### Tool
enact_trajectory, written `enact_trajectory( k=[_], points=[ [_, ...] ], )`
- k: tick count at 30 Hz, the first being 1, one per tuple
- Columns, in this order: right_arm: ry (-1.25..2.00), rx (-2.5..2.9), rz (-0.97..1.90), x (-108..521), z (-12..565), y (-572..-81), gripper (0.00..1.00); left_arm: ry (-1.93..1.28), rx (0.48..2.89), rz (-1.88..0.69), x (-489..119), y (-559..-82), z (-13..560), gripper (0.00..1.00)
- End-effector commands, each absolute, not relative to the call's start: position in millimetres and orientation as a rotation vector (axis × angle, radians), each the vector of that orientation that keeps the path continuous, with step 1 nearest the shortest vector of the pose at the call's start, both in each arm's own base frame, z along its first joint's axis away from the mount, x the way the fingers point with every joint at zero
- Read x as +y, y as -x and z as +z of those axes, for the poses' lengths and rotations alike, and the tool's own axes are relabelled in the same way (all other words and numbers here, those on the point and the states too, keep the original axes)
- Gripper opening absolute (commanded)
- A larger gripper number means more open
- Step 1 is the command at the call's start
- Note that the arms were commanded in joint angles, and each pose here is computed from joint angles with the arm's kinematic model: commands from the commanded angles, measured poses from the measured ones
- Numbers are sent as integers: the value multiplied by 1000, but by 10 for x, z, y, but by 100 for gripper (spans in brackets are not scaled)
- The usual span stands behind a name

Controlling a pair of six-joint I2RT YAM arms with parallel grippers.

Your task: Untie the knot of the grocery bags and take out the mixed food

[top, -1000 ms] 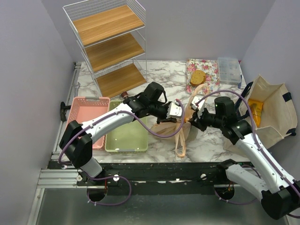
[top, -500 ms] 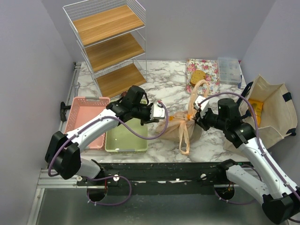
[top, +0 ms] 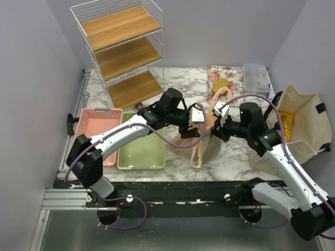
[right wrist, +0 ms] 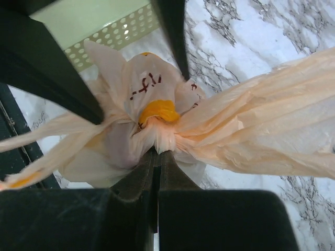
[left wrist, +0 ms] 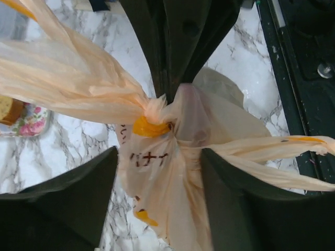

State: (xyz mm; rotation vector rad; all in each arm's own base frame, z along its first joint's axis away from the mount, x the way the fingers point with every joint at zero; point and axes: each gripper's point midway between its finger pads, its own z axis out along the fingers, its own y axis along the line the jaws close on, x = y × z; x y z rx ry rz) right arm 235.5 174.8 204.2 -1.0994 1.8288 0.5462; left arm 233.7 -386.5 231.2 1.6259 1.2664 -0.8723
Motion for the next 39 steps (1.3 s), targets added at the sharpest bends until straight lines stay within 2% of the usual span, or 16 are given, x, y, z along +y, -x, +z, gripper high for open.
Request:
enact_trajectory(
  k=[1, 4, 5, 6, 9, 15, 27, 34, 39],
  points=[
    [1105, 1710, 575, 1849, 2378, -2389, 1, -1666, 1367, -901, -3963, -2385, 1982, 51],
    [1075, 1742, 514, 1767, 2350, -2445, 1, -1704, 1358, -911, -3910, -2303, 1913, 12],
    [1061, 1752, 483, 1724, 2339, -2466, 1, -1716, 1339, -912, -3864, -2256, 1926, 2],
    [1042, 1764, 440, 1663, 2323, -2494, 1, -1732, 1329, -912, -3813, -2206, 1888, 0],
    [1020, 1786, 315, 1490, 2254, -2553, 1, -1735, 1311, -902, -3628, -2110, 1858, 0],
    [960, 1867, 62, 1106, 2028, -2692, 1, -1622, 1367, -859, -3283, -2231, 1815, 0],
    [870, 1908, -83, 736, 2001, -2814, 1, -1572, 1438, -709, -2844, -2408, 1554, 0],
    [743, 1895, -134, 443, 2247, -3050, 1, -1397, 1334, -542, -2643, -2688, 1899, 0],
    [866, 1887, 124, 813, 2289, -2889, 1, -1472, 1223, -561, -2898, -2523, 2005, 0]
  ],
)
